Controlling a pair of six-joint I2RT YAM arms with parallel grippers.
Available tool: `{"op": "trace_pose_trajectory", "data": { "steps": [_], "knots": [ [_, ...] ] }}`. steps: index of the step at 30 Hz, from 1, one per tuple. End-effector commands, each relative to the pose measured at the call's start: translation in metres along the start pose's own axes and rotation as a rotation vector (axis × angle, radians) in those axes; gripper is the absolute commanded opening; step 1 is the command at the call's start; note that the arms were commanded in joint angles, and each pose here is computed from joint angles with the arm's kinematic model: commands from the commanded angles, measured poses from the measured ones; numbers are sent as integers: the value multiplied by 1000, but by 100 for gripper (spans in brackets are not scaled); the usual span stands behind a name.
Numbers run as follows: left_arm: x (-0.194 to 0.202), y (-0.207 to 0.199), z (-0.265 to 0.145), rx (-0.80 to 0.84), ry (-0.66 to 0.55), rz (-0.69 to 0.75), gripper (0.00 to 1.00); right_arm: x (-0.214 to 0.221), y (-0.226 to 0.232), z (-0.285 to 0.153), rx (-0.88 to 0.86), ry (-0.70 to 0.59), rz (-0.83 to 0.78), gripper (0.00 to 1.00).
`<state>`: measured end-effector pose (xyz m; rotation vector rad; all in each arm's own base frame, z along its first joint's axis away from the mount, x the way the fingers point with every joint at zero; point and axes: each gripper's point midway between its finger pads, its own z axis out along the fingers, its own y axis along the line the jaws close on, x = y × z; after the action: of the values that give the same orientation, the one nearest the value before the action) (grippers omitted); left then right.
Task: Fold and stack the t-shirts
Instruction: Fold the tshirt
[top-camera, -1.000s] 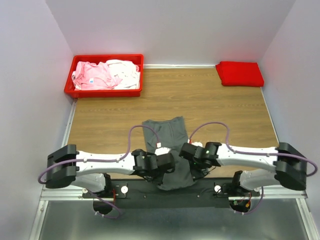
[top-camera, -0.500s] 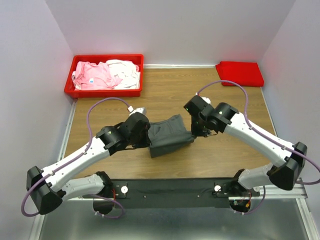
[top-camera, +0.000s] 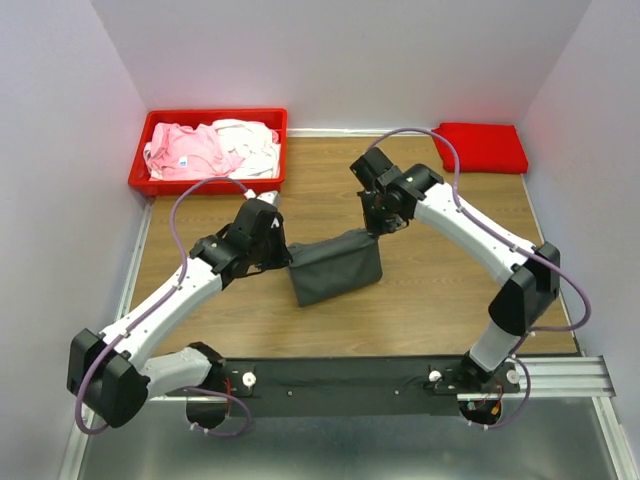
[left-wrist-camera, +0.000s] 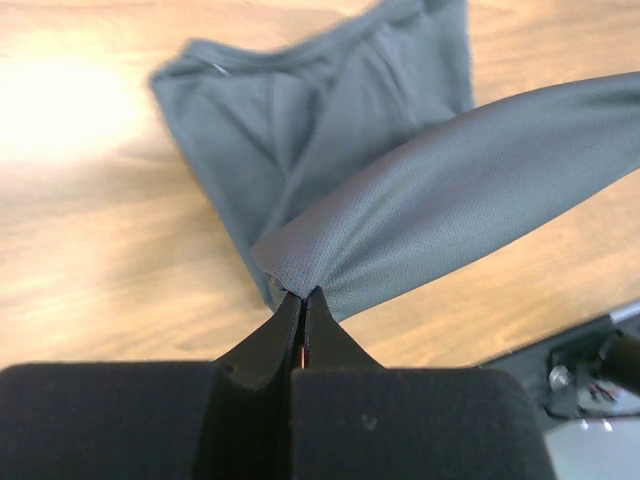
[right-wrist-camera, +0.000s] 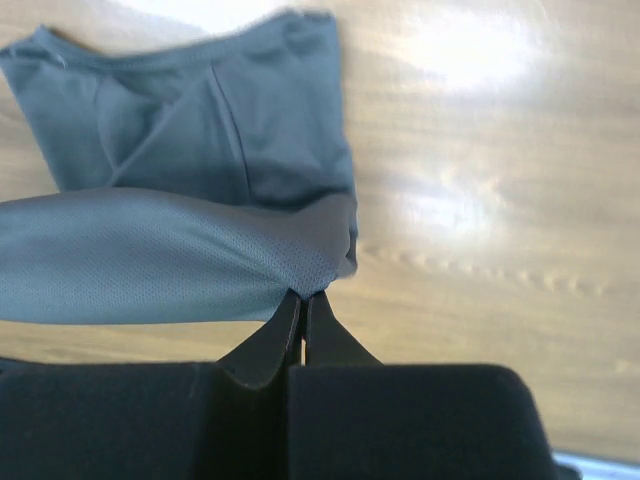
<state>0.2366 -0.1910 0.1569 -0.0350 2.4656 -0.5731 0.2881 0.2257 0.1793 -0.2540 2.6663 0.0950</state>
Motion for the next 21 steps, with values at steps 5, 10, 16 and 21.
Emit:
{"op": "trace_pose_trajectory", "data": {
  "steps": [5, 10, 16, 21],
  "knots": [
    [-5, 34, 35, -53, 25, 29, 0, -26, 1, 53, -23, 40, -95, 1],
    [2, 52, 63, -87, 55, 13, 0, -19, -5, 89, -22, 78, -80, 1],
    [10, 64, 89, -117, 95, 8, 0, -9, -15, 124, -7, 119, -59, 1],
    [5, 72, 94, -155, 82, -2, 16, -10, -23, 136, 16, 112, -38, 8]
  ]
}}
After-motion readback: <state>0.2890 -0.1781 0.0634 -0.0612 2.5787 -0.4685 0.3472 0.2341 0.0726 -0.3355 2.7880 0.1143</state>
